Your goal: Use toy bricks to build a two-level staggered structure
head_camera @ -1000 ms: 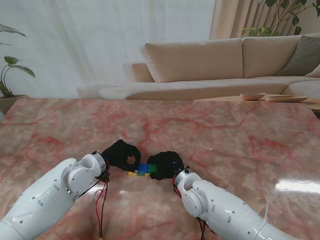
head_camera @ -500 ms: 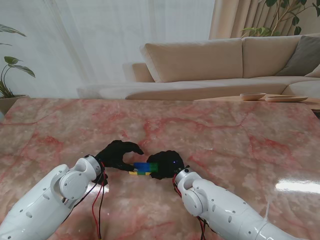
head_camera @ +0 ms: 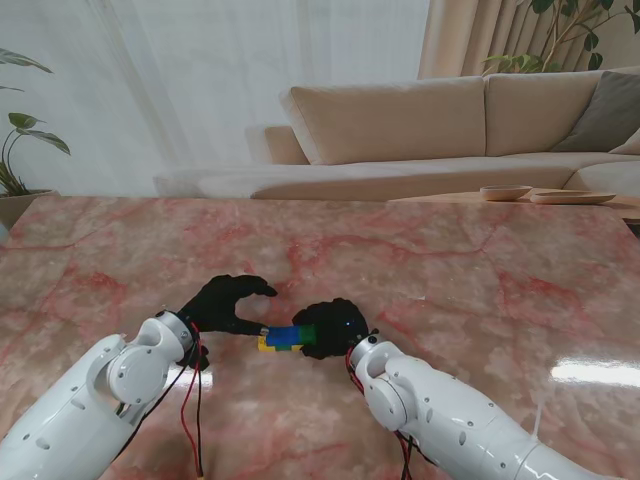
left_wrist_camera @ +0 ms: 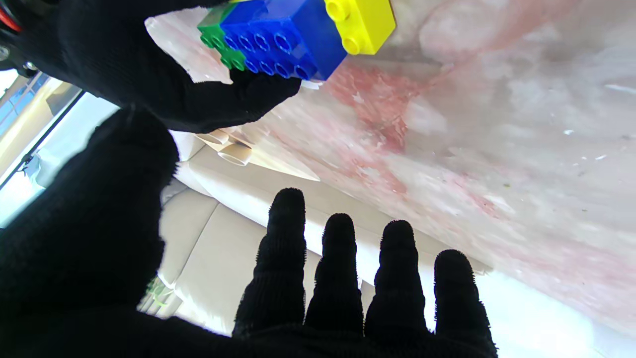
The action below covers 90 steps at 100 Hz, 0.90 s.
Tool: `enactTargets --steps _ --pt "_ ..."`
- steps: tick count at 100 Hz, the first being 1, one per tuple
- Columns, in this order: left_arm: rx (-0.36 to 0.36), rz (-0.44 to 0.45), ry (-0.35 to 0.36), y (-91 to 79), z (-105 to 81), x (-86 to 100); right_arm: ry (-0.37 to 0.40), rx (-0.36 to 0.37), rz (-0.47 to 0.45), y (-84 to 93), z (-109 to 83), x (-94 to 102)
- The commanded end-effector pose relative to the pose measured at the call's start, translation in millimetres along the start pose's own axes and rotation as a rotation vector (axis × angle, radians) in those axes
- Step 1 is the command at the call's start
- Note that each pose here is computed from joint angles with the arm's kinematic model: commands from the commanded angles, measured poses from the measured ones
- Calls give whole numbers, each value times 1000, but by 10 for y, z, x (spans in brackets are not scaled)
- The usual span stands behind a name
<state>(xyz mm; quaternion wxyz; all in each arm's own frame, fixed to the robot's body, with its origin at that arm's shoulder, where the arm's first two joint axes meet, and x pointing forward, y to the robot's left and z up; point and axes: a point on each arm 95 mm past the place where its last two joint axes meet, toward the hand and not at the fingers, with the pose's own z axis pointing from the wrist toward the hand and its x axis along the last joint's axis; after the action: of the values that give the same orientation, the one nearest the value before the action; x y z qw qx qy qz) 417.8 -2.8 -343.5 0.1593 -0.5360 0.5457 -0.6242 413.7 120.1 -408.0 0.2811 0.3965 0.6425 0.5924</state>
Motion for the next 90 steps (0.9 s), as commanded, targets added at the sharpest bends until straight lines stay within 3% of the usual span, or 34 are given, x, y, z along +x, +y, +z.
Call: enactTargets --steps 1,19,39,70,90 --pt "11 -5 -3 -1 -10 26 -11 43 -3 -89 -51 -12" --pt "27 -16 -16 -58 -35 23 -11 64 -4 -53 -82 -3" --pt "29 -52 -29 -113 -54 -5 -21 35 13 85 -171 23" --pt "53 -116 -11 -151 -93 -24 -37 12 147 354 -421 -68" --pt "62 -123 -3 -167 -136 -35 -66 -7 291 502 -656 -193"
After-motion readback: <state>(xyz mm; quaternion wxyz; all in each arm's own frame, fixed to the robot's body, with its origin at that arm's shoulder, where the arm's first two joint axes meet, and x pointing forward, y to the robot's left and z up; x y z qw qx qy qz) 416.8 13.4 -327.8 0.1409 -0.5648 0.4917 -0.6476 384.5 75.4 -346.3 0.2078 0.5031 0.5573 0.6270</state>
